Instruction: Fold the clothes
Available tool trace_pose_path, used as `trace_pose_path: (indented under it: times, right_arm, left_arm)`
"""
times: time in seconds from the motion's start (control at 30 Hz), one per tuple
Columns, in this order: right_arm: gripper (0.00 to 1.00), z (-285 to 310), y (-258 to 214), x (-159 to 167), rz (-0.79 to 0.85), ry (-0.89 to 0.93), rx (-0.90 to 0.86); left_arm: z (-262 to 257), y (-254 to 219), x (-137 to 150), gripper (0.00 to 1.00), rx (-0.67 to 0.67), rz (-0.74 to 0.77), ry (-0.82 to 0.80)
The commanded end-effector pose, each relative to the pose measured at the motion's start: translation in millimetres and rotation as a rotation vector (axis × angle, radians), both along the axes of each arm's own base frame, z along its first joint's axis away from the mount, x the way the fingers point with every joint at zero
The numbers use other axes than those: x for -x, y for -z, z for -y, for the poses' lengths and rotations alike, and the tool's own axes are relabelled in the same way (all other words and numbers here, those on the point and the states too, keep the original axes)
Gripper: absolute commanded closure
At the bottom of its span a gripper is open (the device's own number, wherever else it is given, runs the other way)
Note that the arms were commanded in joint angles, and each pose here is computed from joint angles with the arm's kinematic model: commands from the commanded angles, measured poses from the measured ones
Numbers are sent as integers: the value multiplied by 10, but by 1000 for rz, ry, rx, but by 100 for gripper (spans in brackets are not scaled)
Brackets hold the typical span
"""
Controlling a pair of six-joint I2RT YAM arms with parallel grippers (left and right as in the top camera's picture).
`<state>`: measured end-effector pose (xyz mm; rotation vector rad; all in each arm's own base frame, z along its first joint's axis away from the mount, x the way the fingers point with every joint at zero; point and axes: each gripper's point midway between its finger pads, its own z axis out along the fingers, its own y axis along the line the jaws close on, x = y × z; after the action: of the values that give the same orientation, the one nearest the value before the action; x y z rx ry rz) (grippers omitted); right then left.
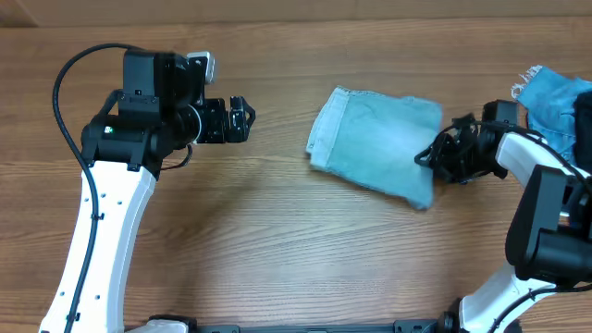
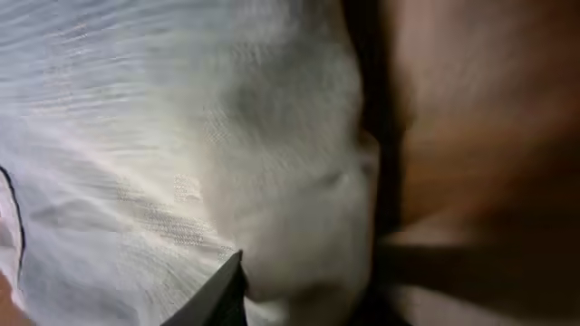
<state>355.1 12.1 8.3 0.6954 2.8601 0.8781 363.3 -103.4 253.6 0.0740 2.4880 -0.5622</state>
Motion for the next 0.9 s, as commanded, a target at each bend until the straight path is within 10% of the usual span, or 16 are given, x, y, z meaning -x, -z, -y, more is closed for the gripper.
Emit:
trace_pose_path:
  times: [0.0,0.33,0.6,0.87]
  right_arm:
    - [72,-283,-50,242,-141,4,-80]
    - [67,-1759,-178,435,-180,-204,-162]
    - [51,-3262,-434,384,137,-318,-194]
    - [43,-2594,-789,81,337,-481,21]
  left_arm:
    - [-15,-31,29,2,-24,15,10]
    - [-16,-25,36,2,-24,11,10]
    - [-17,-27,34,1,-25,12,10]
    - [-20,-9,54,0,-31,4,16]
